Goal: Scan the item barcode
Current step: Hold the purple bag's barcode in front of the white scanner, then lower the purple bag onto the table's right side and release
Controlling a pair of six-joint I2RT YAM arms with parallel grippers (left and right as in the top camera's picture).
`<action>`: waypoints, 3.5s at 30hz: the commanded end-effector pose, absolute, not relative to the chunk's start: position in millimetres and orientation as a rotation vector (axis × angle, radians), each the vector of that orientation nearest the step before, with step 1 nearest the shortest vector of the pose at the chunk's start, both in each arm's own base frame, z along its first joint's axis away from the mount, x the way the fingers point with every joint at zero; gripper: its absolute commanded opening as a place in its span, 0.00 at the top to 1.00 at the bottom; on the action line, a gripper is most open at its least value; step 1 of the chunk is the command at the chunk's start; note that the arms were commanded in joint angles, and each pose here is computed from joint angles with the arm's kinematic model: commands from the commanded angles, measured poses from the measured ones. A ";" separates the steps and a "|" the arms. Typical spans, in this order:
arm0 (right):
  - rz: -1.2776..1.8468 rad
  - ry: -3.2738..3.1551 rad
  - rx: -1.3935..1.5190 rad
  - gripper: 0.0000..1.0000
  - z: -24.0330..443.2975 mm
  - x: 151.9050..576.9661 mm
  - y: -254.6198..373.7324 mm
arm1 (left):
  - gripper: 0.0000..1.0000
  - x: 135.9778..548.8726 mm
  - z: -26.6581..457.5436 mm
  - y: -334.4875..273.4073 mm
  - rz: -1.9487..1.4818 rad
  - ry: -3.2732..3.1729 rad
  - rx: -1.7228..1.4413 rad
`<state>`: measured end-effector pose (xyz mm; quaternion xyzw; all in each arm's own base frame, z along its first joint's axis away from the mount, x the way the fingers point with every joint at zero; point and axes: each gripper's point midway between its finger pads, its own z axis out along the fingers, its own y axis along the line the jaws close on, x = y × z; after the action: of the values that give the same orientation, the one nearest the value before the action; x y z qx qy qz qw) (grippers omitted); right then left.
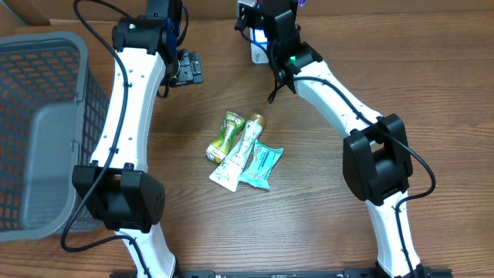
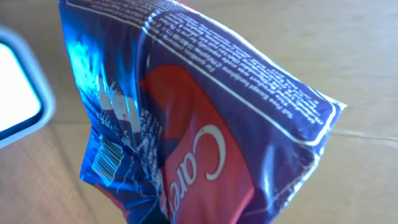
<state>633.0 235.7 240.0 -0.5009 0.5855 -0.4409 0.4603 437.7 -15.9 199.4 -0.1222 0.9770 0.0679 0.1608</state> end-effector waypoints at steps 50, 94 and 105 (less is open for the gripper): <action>-0.416 1.814 -0.501 0.96 382.9 529.7 176.3 | 0.01 438.6 212.6 -14.8 0.195 2.754 -0.340; 0.350 2.933 0.972 0.34 66.8 333.8 -60.4 | 0.00 438.6 212.6 -14.8 0.195 2.754 -0.340; 0.465 2.948 0.699 0.25 155.4 357.3 -24.9 | 0.00 438.6 212.6 -14.8 0.195 2.754 -0.340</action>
<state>335.4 -45.6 116.6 0.2813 0.9510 0.1276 -0.0120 437.7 -15.8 199.5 -0.1222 0.9770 0.0679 0.1608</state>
